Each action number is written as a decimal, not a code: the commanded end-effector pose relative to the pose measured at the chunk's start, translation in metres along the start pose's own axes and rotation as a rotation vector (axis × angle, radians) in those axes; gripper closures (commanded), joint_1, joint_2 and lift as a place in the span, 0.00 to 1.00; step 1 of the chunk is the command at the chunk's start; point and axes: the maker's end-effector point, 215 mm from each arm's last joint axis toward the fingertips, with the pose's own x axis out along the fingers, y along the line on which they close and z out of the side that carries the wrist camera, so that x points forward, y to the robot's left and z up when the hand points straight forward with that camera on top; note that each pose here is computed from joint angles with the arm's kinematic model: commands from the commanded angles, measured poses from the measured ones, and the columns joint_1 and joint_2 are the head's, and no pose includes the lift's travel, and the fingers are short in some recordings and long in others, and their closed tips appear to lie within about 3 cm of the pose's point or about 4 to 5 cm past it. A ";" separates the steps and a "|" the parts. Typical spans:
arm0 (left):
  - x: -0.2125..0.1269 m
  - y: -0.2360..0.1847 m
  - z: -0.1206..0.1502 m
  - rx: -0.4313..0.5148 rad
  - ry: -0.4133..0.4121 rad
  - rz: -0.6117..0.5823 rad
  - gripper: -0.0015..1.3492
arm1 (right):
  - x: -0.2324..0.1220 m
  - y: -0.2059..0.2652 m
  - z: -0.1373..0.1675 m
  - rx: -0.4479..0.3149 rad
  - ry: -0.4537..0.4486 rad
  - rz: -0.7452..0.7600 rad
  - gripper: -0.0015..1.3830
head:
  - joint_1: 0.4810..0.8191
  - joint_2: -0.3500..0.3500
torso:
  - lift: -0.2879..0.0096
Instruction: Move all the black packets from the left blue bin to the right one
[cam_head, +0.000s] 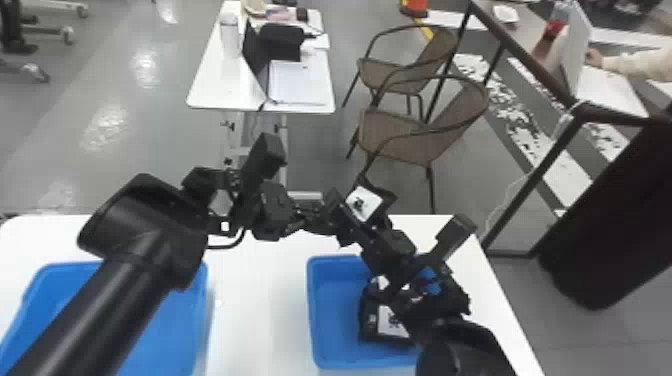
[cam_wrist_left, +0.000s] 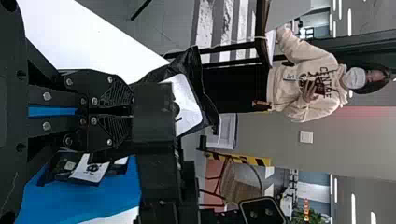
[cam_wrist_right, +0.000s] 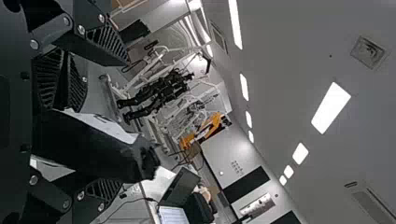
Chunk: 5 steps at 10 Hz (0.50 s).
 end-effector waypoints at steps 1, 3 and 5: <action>0.003 -0.003 0.005 -0.002 -0.014 -0.008 0.81 | 0.001 -0.002 -0.010 0.015 0.023 -0.002 0.63 | 0.63 0.22 | 0.97; 0.002 -0.007 -0.004 -0.036 -0.006 -0.015 0.81 | 0.000 -0.012 0.005 -0.014 -0.014 -0.032 0.88 | 0.63 0.22 | 0.97; -0.005 -0.012 -0.018 -0.074 0.007 -0.014 0.81 | -0.002 -0.023 0.018 -0.017 -0.038 -0.050 0.87 | 0.63 0.20 | 0.97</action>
